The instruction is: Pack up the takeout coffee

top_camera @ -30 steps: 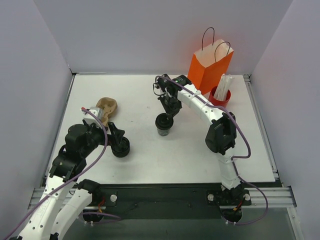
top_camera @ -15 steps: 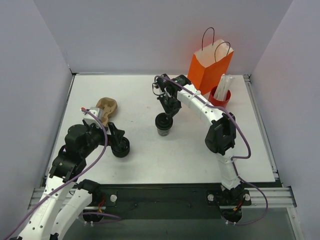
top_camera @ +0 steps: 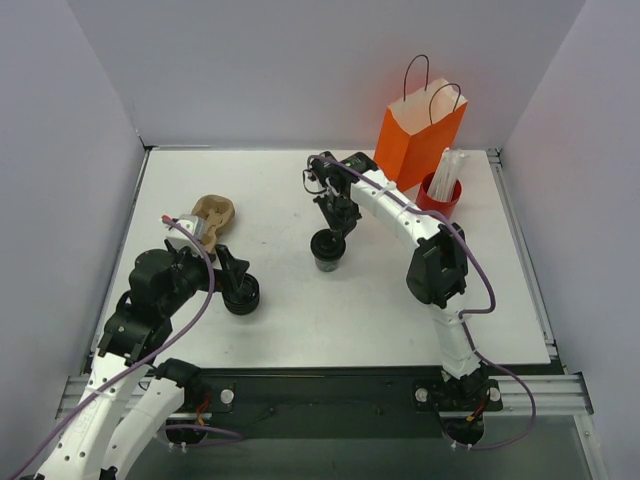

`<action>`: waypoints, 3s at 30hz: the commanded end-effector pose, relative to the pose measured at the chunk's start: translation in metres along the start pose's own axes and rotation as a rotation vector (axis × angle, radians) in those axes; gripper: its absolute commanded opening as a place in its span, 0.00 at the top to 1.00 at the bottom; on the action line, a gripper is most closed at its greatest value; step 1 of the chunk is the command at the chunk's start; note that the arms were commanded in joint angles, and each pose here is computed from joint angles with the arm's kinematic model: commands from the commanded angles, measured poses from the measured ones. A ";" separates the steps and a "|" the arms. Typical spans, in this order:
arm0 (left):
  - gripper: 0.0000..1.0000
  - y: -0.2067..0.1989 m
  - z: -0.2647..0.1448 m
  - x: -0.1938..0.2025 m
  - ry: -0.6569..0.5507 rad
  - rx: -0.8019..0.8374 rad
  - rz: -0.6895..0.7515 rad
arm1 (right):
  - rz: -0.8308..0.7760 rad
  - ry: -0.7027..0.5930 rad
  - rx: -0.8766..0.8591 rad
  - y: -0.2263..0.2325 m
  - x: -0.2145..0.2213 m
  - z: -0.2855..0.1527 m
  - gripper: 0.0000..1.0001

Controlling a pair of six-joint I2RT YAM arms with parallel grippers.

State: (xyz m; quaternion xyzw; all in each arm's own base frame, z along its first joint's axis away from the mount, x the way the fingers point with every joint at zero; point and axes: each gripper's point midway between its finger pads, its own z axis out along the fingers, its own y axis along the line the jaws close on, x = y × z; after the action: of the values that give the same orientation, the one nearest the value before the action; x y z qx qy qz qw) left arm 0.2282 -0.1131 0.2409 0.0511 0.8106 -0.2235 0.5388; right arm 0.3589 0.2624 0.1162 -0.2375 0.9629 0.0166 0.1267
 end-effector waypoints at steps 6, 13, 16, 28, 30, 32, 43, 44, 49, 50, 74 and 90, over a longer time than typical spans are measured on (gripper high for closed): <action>0.03 -0.005 0.004 -0.003 -0.006 0.025 0.016 | -0.042 0.069 0.028 0.002 0.017 0.002 1.00; 0.07 -0.014 0.016 0.001 0.069 0.043 -0.104 | -0.087 0.085 -0.017 0.015 0.029 0.005 1.00; 0.10 -0.021 0.032 -0.001 0.073 0.069 -0.183 | -0.098 0.082 -0.018 0.015 0.030 0.006 1.00; 0.18 -0.044 0.119 -0.002 0.172 0.188 -0.286 | -0.063 -0.010 -0.087 0.021 0.016 -0.017 0.62; 0.18 -0.044 0.126 -0.001 0.179 0.185 -0.273 | -0.046 -0.043 -0.112 0.021 0.010 -0.024 0.56; 0.18 -0.042 0.132 0.003 0.187 0.181 -0.270 | -0.040 -0.072 -0.137 0.024 0.007 -0.034 0.53; 0.18 -0.048 0.138 0.032 0.242 0.210 -0.290 | 0.161 -0.223 -0.303 0.030 0.009 -0.049 0.46; 0.18 -0.048 0.138 0.035 0.244 0.209 -0.292 | 0.186 -0.236 -0.318 0.029 0.009 -0.046 0.46; 0.21 -0.051 0.139 0.050 0.262 0.235 -0.328 | 0.326 -0.264 -0.452 0.035 0.008 -0.027 0.45; 0.21 -0.051 0.139 0.054 0.269 0.237 -0.336 | 0.347 -0.270 -0.465 0.032 0.006 -0.024 0.44; 0.33 -0.062 0.152 0.084 0.331 0.270 -0.367 | 0.472 -0.251 -0.572 0.036 0.030 0.028 0.66; 0.40 -0.070 0.168 0.103 0.364 0.326 -0.447 | 0.510 -0.370 -0.568 0.032 0.043 0.032 0.73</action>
State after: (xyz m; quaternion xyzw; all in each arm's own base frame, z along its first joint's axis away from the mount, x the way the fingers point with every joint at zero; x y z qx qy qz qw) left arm 0.2986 -0.2520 0.1066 -0.0117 0.8568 -0.4247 0.2923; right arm 0.3254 0.2844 0.0929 -0.0171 0.8971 0.3812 0.2227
